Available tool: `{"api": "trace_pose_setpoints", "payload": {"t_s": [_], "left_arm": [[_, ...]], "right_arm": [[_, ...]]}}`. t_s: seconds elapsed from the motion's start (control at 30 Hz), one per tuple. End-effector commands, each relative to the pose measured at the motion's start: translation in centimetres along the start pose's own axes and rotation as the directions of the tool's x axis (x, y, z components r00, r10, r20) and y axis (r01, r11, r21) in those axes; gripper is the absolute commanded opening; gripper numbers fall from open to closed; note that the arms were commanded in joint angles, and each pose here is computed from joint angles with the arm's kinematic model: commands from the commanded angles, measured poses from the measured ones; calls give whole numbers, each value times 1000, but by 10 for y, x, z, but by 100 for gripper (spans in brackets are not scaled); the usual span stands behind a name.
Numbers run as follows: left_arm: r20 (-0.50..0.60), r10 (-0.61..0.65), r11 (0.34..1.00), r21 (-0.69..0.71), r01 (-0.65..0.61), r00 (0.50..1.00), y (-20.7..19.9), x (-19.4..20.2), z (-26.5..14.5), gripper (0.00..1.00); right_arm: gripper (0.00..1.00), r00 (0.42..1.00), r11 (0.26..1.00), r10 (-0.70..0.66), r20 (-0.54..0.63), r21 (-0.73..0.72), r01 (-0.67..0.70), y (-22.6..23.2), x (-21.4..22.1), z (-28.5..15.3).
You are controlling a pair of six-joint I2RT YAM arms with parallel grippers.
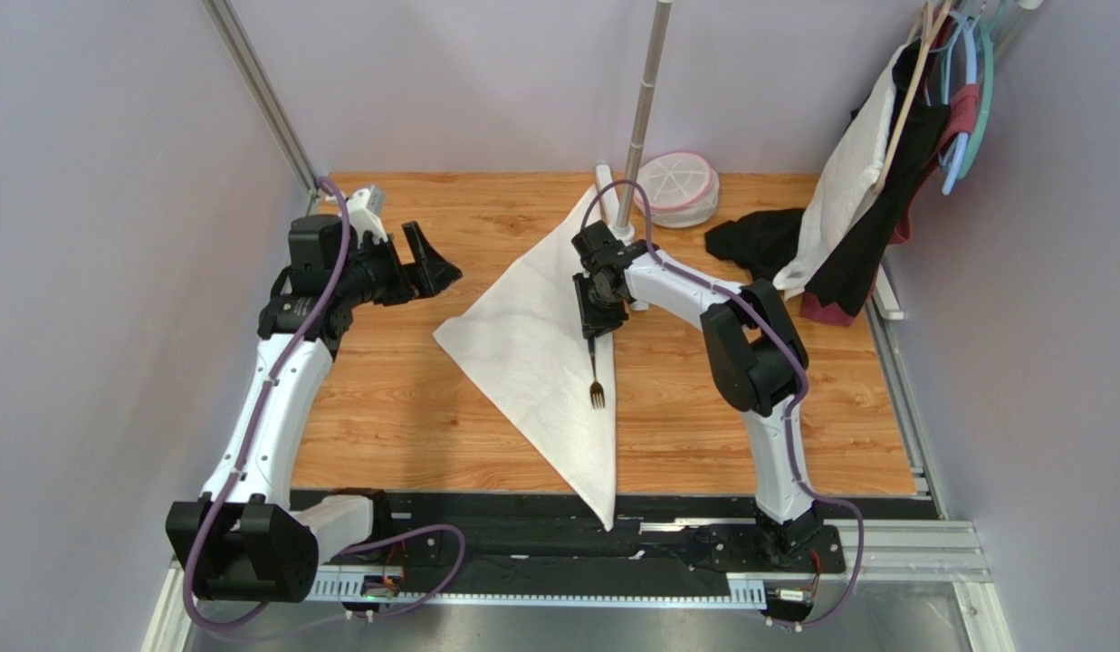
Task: Fold the napkin, place the utensils inside, and roll it up
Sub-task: Place the utensil onto the napkin
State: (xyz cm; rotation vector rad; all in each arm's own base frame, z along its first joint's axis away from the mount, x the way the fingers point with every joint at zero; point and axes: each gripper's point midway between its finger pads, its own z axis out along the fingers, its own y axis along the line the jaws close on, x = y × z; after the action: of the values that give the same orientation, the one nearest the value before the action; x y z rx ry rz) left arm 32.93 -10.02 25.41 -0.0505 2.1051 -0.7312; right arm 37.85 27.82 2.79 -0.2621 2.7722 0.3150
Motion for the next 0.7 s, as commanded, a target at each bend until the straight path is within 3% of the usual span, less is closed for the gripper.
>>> {"api": "trace_pose_setpoints", "payload": {"t_s": [0.0, 0.37, 0.67], "left_arm": [[21, 9, 1000, 14, -9, 1000, -2, -7, -1, 98], [23, 6, 1000, 15, -6, 1000, -2, -7, -1, 98], [25, 8, 1000, 24, -9, 1000, -4, -8, -2, 98]], "right_arm": [[27, 1000, 1000, 5, 19, -6, -4, 6, -7, 4], [11, 999, 997, 25, 30, 78, -27, -3, -10, 4], [11, 994, 992, 91, 51, 87, -96, -5, -20, -6]]}}
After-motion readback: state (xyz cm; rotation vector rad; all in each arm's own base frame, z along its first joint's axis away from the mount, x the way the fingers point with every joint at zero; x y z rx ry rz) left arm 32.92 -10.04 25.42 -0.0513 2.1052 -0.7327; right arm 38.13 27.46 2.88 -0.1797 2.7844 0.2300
